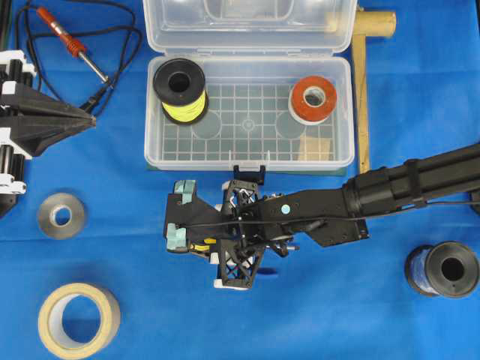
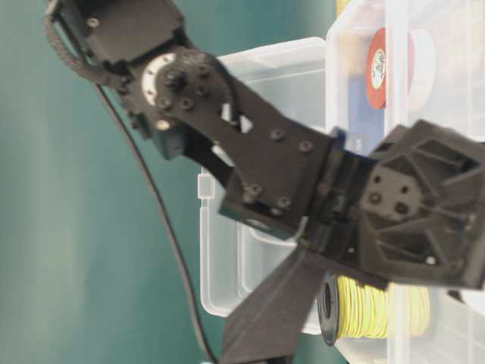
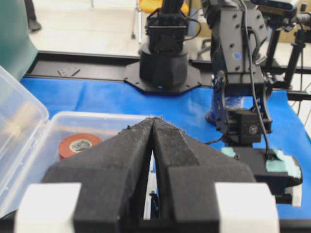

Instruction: Pick the screwdriver from the toolbox among several items.

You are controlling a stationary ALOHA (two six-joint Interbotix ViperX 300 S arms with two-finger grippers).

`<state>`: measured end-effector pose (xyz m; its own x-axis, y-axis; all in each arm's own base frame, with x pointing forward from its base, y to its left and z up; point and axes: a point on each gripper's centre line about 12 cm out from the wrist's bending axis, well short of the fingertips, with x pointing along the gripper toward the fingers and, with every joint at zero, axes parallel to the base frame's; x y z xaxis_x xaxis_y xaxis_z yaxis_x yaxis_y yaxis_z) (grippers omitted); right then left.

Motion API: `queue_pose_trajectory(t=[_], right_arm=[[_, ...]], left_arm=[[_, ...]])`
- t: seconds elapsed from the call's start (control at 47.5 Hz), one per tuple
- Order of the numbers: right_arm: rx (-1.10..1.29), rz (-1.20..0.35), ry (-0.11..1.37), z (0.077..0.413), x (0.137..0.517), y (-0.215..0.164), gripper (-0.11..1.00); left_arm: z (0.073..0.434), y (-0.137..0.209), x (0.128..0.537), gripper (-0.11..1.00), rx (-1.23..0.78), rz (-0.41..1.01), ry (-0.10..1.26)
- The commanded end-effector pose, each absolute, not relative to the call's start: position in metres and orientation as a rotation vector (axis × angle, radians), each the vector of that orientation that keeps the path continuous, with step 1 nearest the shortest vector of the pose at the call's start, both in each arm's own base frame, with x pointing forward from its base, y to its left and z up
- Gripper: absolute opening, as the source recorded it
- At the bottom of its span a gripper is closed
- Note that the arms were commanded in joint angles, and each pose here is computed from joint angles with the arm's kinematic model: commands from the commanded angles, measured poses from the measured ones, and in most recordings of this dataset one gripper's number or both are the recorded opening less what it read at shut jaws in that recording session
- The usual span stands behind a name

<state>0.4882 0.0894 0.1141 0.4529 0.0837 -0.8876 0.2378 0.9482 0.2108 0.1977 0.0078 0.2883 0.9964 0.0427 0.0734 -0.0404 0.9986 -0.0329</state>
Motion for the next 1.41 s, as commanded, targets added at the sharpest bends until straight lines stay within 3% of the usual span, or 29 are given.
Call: queue_pose_trajectory(t=[0.0, 0.21, 0.379, 0.442, 0.673, 0.842, 1.199, 1.389], right_arm=[[0.349, -0.095, 1.051, 0.132, 0.495, 0.086, 0.25], [0.351, -0.1, 1.051, 0.133, 0.496, 0.084, 0.26], [0.334, -0.099, 1.032, 0.161, 0.491, 0.08, 0.71], [0.315, -0.097, 1.01, 0.184, 0.486, 0.078, 0.82], [0.258, -0.093, 0.91, 0.27, 0.451, 0.067, 0.76], [0.182, -0.087, 0.832, 0.308, 0.411, 0.062, 0.76], [0.196, 0.005, 0.587, 0.328, 0.297, 0.048, 0.76], [0.196, 0.038, 0.464, 0.318, 0.238, 0.036, 0.76]], left_arm=[[0.292, 0.008, 0.199, 0.0, -0.034, 0.043, -0.085], [0.292, 0.008, 0.199, 0.0, -0.034, 0.045, -0.085], [0.292, 0.008, 0.199, 0.0, -0.033, 0.045, -0.085], [0.293, 0.008, 0.198, 0.0, -0.034, 0.044, -0.088], [0.294, 0.008, 0.198, 0.0, -0.034, 0.045, -0.093], [0.295, 0.008, 0.197, 0.0, -0.034, 0.045, -0.096], [0.293, 0.008, 0.197, 0.0, -0.036, 0.045, -0.091], [0.292, 0.008, 0.197, 0.0, -0.036, 0.045, -0.087]])
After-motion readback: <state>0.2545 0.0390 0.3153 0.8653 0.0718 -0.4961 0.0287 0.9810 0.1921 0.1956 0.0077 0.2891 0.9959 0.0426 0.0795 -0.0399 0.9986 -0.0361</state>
